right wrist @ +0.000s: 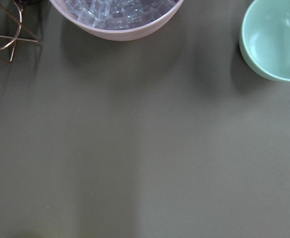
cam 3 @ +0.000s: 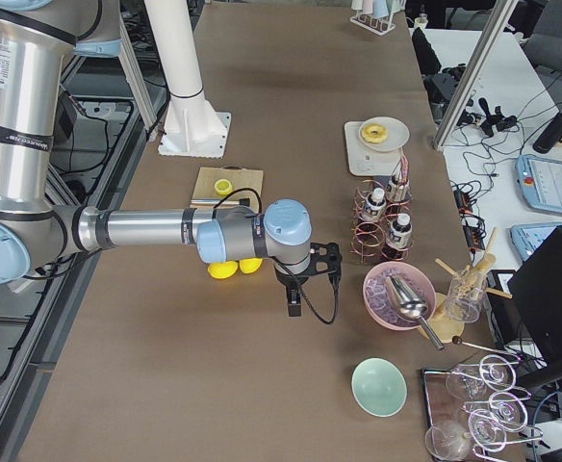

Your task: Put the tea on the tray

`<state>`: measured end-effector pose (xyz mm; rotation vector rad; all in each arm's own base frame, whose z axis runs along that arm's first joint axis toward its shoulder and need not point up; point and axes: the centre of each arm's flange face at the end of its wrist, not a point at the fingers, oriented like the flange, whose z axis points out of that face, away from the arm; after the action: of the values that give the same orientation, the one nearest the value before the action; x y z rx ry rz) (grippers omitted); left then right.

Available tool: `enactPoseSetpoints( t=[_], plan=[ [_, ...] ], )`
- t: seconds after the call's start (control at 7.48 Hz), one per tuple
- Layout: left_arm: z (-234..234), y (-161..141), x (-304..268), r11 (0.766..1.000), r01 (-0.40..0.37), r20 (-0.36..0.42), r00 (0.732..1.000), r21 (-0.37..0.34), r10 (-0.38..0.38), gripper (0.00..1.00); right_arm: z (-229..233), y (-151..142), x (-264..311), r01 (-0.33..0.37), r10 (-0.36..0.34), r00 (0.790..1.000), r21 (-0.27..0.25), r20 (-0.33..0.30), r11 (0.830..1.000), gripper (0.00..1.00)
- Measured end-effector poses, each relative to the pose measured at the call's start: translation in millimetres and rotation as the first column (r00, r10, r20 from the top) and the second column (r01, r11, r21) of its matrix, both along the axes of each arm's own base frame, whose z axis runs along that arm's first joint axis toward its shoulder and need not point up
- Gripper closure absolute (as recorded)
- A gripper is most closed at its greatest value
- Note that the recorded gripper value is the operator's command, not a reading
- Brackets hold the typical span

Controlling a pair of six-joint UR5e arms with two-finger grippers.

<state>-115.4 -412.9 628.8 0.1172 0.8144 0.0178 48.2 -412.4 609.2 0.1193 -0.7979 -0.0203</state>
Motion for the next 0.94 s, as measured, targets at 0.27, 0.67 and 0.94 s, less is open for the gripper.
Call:
enactPoseSetpoints(
  t=[0.27,0.67,0.94],
  plan=[
    [-7,-4,-3,1.000,0.009,-0.004,1.000,0.021,-0.009,0.01,-3,7,-4,0.008,-0.010,0.997,0.031,0.070,0.999,0.00],
    [-34,-21,-6,0.991,0.009,0.010,1.000,0.136,-0.011,0.01,-24,-6,-6,0.014,-0.025,0.996,0.130,0.086,0.991,0.00],
    [-47,-28,-6,0.977,0.006,0.019,1.000,0.213,-0.011,0.01,-31,-10,-8,0.018,-0.032,0.995,0.155,0.090,0.988,0.00]
  ],
)
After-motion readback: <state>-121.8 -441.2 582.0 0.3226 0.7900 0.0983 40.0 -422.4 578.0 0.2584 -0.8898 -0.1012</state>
